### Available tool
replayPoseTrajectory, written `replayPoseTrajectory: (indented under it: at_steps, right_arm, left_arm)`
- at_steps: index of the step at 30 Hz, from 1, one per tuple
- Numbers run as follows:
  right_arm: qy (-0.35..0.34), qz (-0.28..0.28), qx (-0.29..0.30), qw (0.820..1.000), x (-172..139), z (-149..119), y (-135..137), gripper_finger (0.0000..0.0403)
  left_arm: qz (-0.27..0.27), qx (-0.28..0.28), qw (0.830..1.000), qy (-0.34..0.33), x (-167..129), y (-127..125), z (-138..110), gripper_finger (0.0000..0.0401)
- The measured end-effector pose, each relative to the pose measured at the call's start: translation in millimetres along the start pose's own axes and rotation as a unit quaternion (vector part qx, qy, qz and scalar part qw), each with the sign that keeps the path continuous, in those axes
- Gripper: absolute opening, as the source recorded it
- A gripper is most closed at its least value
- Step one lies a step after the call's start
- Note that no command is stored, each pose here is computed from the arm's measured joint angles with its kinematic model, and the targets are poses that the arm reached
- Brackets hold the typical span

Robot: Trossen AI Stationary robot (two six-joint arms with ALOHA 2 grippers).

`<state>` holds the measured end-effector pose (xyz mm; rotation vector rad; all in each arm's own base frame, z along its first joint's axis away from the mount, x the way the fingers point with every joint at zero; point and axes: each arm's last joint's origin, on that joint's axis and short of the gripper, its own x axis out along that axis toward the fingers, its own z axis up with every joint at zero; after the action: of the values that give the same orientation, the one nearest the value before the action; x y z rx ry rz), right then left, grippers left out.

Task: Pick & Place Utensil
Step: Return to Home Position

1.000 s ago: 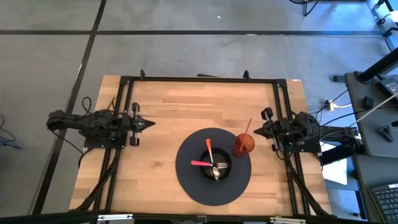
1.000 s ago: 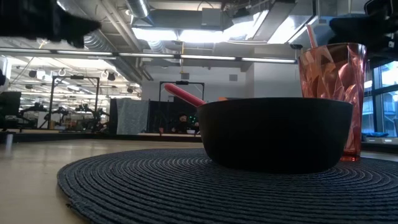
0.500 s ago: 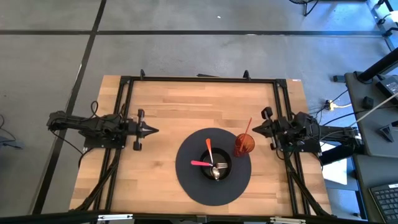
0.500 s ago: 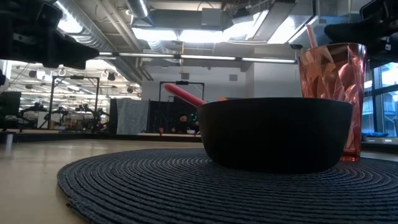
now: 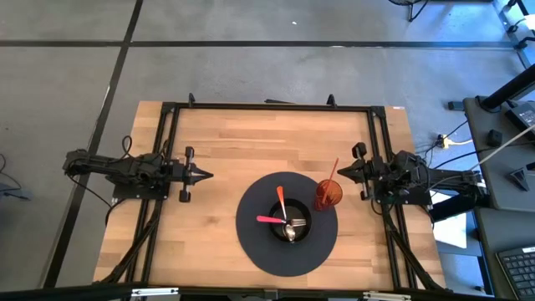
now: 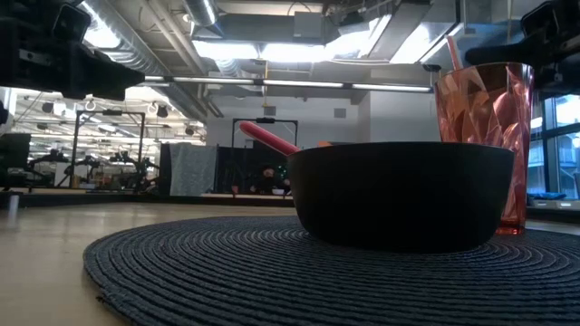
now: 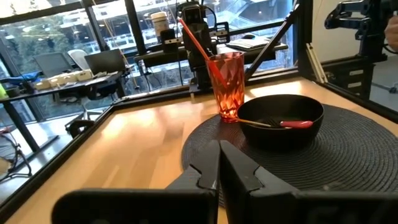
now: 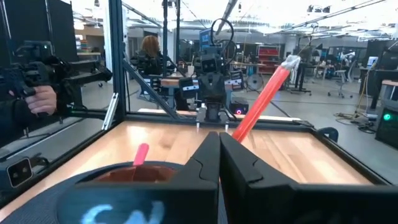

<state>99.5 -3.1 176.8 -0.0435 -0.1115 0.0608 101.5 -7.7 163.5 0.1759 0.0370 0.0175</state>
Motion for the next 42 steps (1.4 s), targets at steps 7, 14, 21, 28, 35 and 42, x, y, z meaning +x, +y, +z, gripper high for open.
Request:
replayPoseTrajectory:
  at_steps: [7,14,21,28,35,42]
  right_arm:
    - [-0.01,0.0,0.0,1.0,0.0,2.0,-0.1,0.0002]
    - [-0.026,-0.001,-0.004,1.0,-0.1,5.1,-0.1,0.0019]
    - [-0.018,0.0,0.04,0.999,-0.1,3.5,-0.1,0.0022]
    - [-0.018,0.0,0.037,0.999,-0.1,3.5,-0.1,0.0023]
    - [-0.018,0.0,0.036,0.999,-0.1,3.5,-0.1,0.0023]
    - [-0.018,0.0,0.036,0.999,-0.1,3.5,-0.1,0.0023]
  left_arm:
    - [-0.001,0.005,1.0,0.0,0.0,-0.1,0.0,0.0002]
    - [-0.001,-0.013,1.0,0.0,0.0,-0.1,0.0,0.0002]
    - [0.0,-0.01,1.0,0.0,0.0,-0.1,0.0,0.0005]
    - [0.0,-0.01,1.0,0.0,0.0,-0.1,0.0,0.0006]
    - [0.0,-0.01,1.0,0.0,0.0,-0.1,0.0,0.0006]
    - [0.0,-0.01,1.0,0.0,0.0,-0.1,0.0,0.0007]
